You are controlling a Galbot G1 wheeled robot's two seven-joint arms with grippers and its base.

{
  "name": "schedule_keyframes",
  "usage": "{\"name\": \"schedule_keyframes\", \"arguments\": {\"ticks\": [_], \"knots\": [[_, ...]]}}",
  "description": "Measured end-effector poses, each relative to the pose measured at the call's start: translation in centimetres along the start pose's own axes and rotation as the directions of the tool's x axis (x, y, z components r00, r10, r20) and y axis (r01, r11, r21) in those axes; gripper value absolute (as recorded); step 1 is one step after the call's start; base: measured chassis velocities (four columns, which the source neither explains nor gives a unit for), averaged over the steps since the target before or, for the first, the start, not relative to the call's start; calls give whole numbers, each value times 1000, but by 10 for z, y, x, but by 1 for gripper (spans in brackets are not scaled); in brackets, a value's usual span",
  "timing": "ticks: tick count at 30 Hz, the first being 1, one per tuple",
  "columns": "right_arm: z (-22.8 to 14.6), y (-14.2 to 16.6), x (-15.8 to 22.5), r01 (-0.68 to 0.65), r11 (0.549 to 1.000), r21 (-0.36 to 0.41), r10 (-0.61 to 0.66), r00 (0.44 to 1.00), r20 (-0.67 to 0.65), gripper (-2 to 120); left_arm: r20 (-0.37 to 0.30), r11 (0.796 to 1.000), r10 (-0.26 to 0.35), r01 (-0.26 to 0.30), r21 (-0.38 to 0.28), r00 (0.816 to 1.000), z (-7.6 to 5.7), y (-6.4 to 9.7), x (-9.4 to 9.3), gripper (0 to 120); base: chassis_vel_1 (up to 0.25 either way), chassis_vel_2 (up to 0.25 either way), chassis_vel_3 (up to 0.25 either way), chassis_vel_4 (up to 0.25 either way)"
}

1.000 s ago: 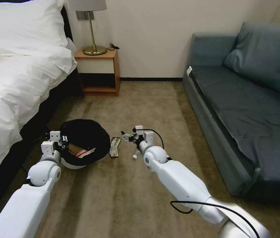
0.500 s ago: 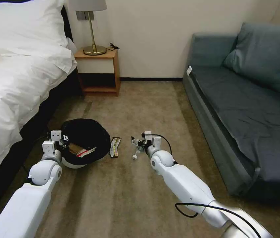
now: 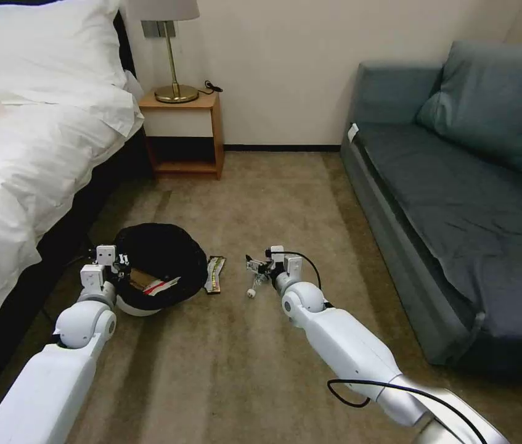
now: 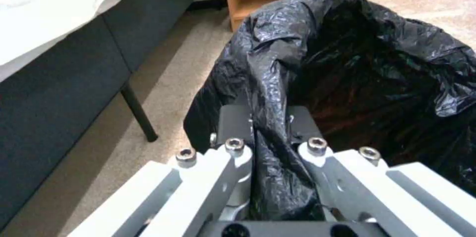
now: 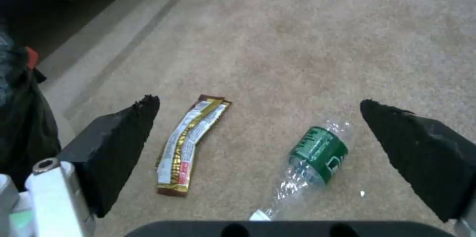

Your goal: Pick up the trash bin, then pick up the garbage on the floor and place it into the trash bin.

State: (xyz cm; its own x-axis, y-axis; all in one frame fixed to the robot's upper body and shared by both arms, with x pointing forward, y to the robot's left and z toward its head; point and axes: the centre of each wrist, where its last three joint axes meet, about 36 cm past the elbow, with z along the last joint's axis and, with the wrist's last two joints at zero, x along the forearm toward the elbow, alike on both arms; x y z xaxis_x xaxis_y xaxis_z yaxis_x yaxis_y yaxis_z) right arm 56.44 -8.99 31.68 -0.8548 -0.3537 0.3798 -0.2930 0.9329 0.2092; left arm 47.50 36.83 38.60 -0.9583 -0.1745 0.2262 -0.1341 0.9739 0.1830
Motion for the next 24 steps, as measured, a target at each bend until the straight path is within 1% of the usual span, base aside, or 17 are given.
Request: {"name": "schedule_keyframes", "arguments": {"ticks": [11,24], "knots": [[2,2,0,11,1000,1,-11,1000,1,100,2,1000,1,-1,0,1000,0,-1,1,5,0,0,0,0],[3,4,-1,23,1000,-3,-23,1000,-1,100,3,1000,1,-1,-2,1000,1,0,1,5,-55,68,56,-57]]}}
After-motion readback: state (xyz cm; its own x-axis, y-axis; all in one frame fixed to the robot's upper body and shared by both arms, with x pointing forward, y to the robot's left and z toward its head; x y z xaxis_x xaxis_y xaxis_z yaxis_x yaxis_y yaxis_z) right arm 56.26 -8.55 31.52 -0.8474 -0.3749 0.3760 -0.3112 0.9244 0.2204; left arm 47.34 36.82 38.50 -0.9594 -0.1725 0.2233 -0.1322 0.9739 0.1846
